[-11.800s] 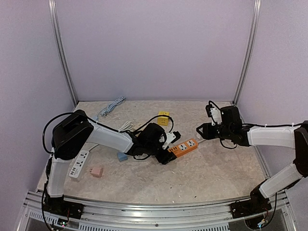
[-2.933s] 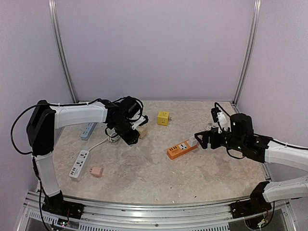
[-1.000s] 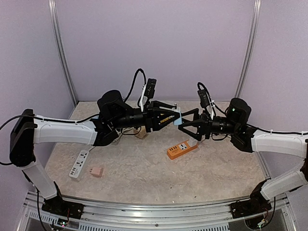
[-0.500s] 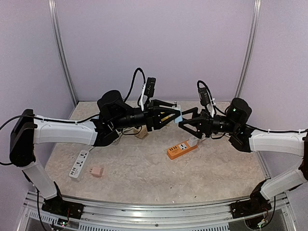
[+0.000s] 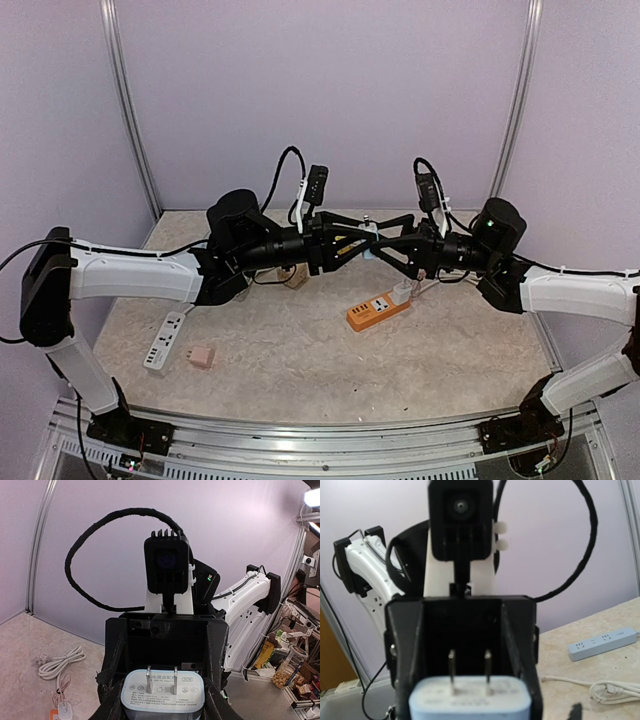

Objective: Insert the plug
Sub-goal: Pass from the left arm to the right, then pass from the right arm to the left, then pass from the left arm to the right, then insert the plug into the socket.

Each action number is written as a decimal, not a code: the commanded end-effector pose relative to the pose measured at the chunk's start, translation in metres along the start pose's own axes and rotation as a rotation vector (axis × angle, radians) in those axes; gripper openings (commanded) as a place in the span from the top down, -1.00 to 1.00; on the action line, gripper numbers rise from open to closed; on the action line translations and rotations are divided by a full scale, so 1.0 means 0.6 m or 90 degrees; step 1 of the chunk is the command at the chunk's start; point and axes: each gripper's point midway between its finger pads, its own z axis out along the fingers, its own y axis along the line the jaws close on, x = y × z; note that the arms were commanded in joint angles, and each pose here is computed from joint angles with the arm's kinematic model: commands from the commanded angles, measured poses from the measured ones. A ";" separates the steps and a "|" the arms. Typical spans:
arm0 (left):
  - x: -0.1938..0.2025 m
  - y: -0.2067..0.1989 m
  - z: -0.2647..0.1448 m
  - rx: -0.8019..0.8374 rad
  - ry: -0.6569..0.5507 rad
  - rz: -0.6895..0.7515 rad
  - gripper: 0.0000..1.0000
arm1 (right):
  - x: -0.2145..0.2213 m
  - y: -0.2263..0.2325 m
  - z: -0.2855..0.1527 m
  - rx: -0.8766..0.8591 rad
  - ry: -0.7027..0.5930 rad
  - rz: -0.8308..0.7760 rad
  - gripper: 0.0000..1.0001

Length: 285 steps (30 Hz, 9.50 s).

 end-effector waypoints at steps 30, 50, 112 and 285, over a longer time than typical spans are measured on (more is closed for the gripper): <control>-0.016 -0.015 0.004 0.034 -0.015 0.004 0.48 | 0.020 0.019 -0.001 -0.044 0.005 0.007 -0.19; -0.021 -0.015 0.001 0.034 -0.021 0.009 0.50 | 0.033 0.005 0.003 -0.029 0.021 0.018 -0.28; 0.093 0.096 -0.013 -0.206 0.340 -0.327 -0.57 | 0.083 -0.073 -0.054 0.417 0.353 -0.332 0.47; 0.010 0.188 -0.239 -0.414 0.055 -0.333 -0.98 | 0.267 -0.196 -0.075 0.651 0.542 0.131 1.00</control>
